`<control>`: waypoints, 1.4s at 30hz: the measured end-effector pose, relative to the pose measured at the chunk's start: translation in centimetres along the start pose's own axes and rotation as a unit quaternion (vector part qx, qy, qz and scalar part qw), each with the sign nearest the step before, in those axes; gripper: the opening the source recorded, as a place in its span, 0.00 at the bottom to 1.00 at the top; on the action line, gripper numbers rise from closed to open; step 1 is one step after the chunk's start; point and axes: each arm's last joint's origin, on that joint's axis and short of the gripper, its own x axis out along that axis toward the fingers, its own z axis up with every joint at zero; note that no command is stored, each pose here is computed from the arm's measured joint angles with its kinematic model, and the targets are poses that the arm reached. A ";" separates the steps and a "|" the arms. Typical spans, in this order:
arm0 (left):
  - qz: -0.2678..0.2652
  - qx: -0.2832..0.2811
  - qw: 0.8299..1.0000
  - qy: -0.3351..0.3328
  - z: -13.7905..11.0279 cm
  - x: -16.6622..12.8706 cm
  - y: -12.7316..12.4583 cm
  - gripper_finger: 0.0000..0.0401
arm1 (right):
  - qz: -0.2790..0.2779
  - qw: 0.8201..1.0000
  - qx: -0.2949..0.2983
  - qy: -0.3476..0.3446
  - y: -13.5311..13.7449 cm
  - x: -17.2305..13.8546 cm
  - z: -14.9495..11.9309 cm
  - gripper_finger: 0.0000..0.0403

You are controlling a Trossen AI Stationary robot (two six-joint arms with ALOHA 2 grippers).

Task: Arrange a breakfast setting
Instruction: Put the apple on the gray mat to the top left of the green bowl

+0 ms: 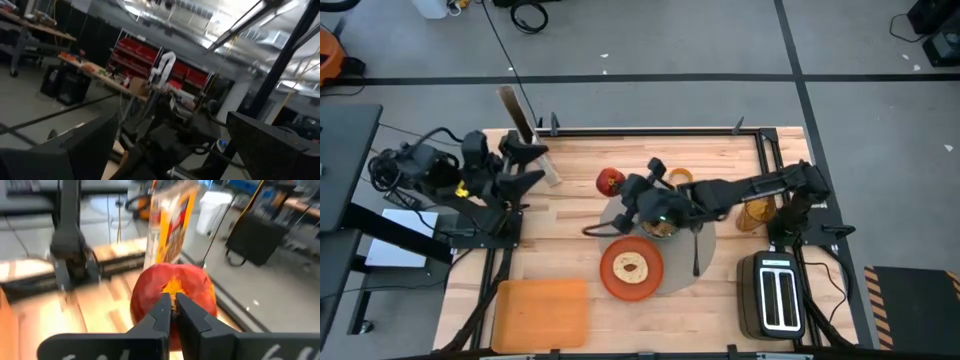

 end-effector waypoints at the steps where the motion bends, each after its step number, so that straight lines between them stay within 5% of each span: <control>1: 0.002 0.000 1.000 0.005 -0.1 0.0 0.0 0.95 | 0.004 1.000 -0.006 0.014 -0.2 0.5 -0.3 0.05; 14: 0.013 0.001 0.999 0.031 -1.1 0.5 0.0 0.95 | 0.067 0.984 0.000 0.166 0.7 8.8 -6.9 0.05; 26: 0.026 0.003 0.998 0.061 -2.3 1.2 -0.2 0.95 | 0.038 0.962 -0.036 0.269 -0.4 11.4 -10.7 0.06; 42: 0.025 0.006 0.998 0.065 -2.8 1.7 -0.5 0.95 | 0.054 0.952 -0.005 0.303 -1.3 13.9 -12.3 0.08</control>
